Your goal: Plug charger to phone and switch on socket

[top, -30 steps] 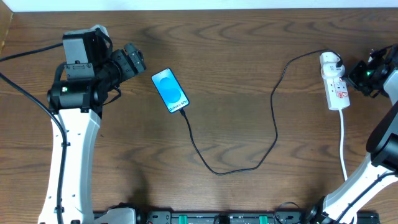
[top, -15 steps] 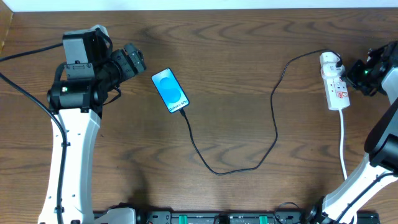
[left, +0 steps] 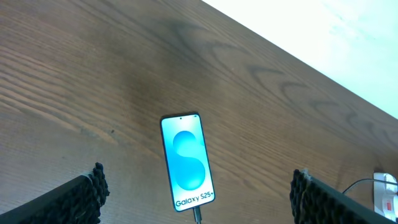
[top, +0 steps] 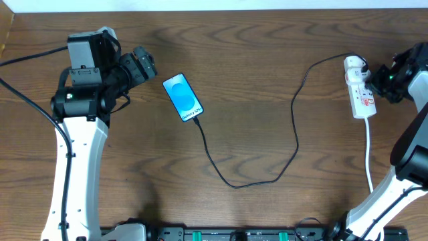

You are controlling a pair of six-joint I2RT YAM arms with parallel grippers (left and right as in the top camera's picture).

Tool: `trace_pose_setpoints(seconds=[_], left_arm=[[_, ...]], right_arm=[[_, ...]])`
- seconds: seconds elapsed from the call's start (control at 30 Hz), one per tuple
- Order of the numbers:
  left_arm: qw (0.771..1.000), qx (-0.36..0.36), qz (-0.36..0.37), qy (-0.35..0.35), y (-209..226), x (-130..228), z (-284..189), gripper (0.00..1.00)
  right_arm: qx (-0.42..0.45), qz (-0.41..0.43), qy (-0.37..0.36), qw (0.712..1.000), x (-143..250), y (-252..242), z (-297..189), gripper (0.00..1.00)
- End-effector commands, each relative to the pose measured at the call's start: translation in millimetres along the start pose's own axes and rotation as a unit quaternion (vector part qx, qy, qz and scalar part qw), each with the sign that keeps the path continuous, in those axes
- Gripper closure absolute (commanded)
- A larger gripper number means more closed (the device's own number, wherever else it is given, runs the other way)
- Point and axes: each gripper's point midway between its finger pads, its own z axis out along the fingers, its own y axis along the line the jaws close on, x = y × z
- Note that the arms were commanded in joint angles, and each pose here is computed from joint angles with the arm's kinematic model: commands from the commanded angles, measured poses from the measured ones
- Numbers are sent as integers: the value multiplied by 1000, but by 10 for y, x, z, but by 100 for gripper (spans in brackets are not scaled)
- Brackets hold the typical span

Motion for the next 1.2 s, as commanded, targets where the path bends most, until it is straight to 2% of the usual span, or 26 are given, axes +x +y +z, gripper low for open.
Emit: trace_pose_setpoints(seconds=[0.0,0.27,0.43,0.67,0.8,0.97,1.17], left_arm=[[1000,-7,6,-6,32,-20,-19,5],[1000,-7,6,-6,32,-20,-19,5],[1000,-7,6,-6,32,-20,-19,5],[1000,-7,6,-6,32,-20,-19,5],[1000,-6,6,-5,32,-20,-19,5],[1000,-7,6,-6,32,-20,-19,5],[1000,-7,6,-6,32,-20,-19,5]], right_arm=[[-66,-14,89,994,565,461,286,99],[-38,-3,75,996,509,381,307,99],[-35,16,35,999,233,246,163,99],[-46,34,-65,996,-303,76,-630,99],[-50,31,-108,992,-422,100,-1088,99],[-59,7,-139,989,-393,288,-1546,99],[-88,-80,-140,983,-143,759,-1854,99]])
